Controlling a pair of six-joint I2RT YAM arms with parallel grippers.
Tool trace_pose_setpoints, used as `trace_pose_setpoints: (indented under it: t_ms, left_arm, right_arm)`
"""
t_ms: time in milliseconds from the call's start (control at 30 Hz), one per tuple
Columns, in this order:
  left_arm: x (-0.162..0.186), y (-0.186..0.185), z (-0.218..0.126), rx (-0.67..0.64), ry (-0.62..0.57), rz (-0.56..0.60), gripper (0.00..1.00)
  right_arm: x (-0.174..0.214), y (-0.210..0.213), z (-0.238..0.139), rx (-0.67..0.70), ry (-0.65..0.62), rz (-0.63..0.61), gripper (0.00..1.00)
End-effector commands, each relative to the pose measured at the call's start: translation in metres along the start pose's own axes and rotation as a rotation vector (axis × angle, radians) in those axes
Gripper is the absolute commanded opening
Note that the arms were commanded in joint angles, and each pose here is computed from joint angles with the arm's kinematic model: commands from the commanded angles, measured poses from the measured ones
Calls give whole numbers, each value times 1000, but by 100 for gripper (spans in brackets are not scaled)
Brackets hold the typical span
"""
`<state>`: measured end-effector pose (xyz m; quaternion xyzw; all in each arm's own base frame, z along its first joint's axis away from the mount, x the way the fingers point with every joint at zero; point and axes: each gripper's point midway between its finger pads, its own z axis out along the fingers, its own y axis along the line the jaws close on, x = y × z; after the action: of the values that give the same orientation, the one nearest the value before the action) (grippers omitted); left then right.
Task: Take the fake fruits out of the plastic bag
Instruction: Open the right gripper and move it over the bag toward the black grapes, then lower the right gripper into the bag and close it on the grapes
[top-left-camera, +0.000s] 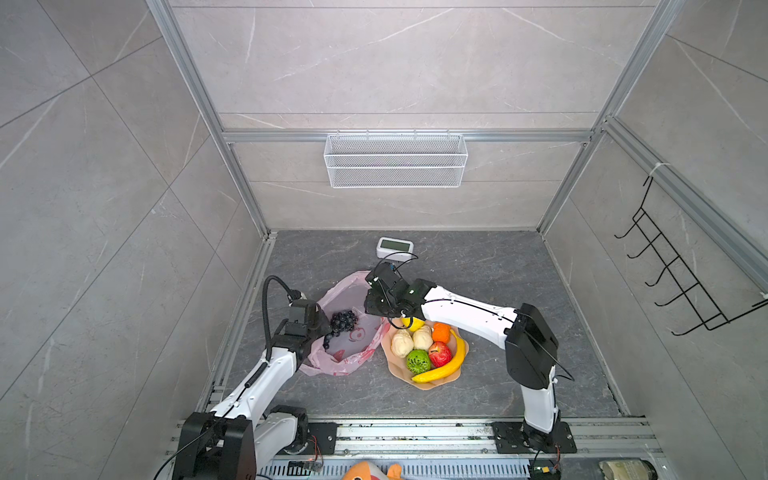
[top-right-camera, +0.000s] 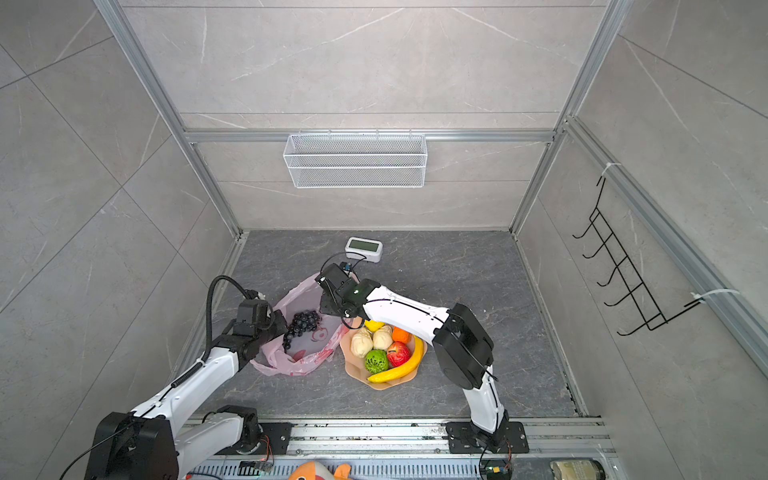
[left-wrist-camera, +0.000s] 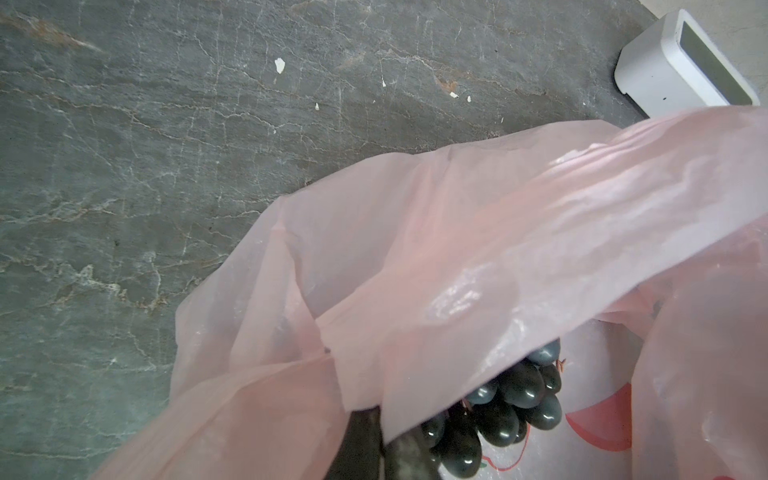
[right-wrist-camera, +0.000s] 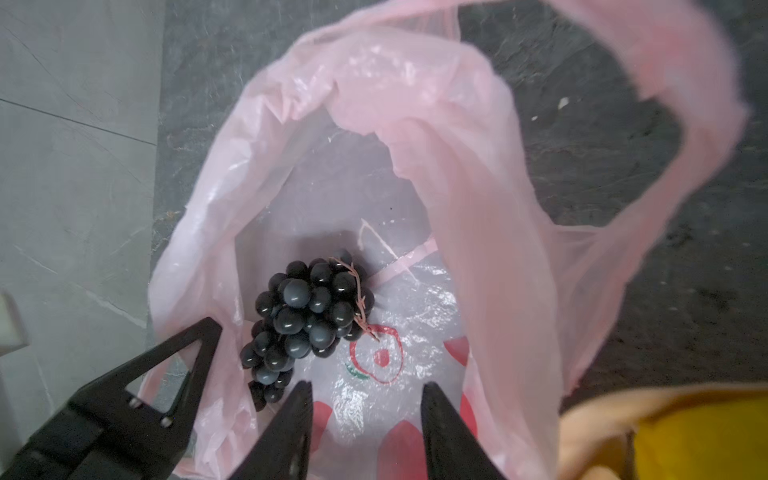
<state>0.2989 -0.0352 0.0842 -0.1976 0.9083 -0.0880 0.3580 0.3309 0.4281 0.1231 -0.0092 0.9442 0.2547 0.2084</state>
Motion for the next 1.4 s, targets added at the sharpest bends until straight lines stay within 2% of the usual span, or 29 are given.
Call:
trace_pose_setpoints:
  t_ms: [0,133,400,667,1367]
  left_arm:
    - [-11,-3,-1,-4,-37,25,0]
    - [-11,-3,-1,-7,-36,27,0]
    - [-11,-3,1,-5,-34,24,0]
    - [-11,-5,1,3,-30,20,0]
    - [-11,-5,1,2,-32,24,0]
  right_arm:
    - [-4,18,21,-161,73,-35,44]
    - [-4,6,39,-152,105,-38,44]
    - [7,25,62,-263,171,-64,41]
    - [10,13,74,-191,167,-50,41]
    - [15,12,96,-178,173,-64,34]
